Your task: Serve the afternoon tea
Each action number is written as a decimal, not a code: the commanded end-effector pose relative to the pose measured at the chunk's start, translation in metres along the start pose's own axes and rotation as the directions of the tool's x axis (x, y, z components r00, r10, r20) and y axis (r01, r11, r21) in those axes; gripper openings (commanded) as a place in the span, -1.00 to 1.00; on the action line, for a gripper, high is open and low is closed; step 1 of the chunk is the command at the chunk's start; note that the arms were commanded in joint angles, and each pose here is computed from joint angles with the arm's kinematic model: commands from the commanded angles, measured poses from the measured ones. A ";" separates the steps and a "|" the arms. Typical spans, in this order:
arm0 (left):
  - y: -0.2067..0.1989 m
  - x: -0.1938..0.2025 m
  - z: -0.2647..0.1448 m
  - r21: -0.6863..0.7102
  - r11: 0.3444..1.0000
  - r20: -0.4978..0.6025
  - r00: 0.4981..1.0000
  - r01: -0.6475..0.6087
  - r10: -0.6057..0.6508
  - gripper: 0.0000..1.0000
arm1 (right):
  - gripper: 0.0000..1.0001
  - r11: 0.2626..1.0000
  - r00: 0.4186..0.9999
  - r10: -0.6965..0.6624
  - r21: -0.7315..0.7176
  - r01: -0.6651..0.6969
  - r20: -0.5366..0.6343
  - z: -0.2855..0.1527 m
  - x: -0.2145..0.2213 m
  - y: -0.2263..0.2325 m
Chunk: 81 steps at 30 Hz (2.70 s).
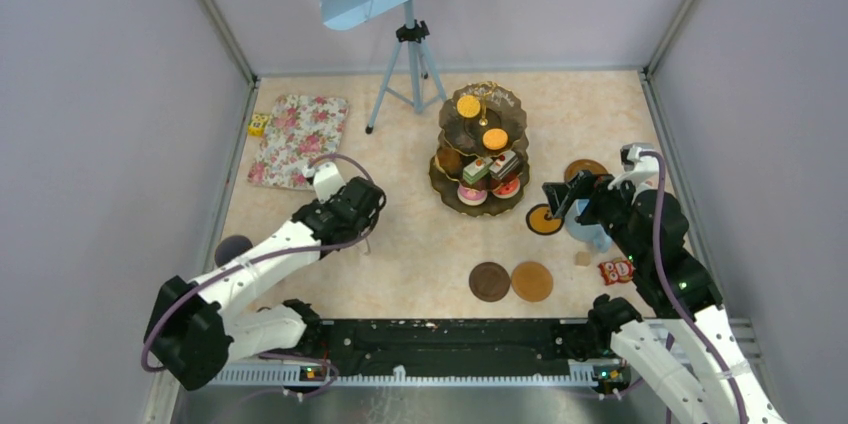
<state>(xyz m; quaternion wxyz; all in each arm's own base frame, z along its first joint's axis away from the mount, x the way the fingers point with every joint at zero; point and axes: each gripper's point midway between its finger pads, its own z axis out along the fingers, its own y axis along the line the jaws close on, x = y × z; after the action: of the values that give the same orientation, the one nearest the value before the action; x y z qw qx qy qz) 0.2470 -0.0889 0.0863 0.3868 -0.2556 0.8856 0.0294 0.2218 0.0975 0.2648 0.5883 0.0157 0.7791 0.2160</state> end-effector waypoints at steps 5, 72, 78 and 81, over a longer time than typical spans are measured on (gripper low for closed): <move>0.002 -0.064 -0.035 0.126 0.973 -0.062 0.978 -0.193 0.201 -0.02 | 0.91 1.000 0.999 -0.023 -0.006 0.023 0.023 0.004 -0.005 0.002; 0.032 -0.106 0.084 0.251 0.959 -0.373 0.901 -0.131 0.221 -0.23 | 0.91 1.000 1.000 -0.010 0.004 0.010 0.023 0.006 -0.006 0.001; 0.032 -0.116 0.081 0.244 0.960 -0.348 0.911 -0.140 0.221 -0.41 | 0.91 1.000 1.000 -0.009 0.002 0.009 0.027 0.006 -0.008 0.002; 0.032 -0.123 0.075 0.240 0.960 -0.326 0.920 -0.145 0.220 -0.50 | 0.91 1.000 1.000 -0.011 0.003 0.011 0.030 0.006 -0.009 0.002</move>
<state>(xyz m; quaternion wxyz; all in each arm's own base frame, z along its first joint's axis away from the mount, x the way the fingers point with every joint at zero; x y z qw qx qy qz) 0.3413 0.0059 0.0926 0.2070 -0.1391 0.9652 -0.0788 0.2294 0.0966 0.2619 0.5878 0.0155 0.7829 0.2032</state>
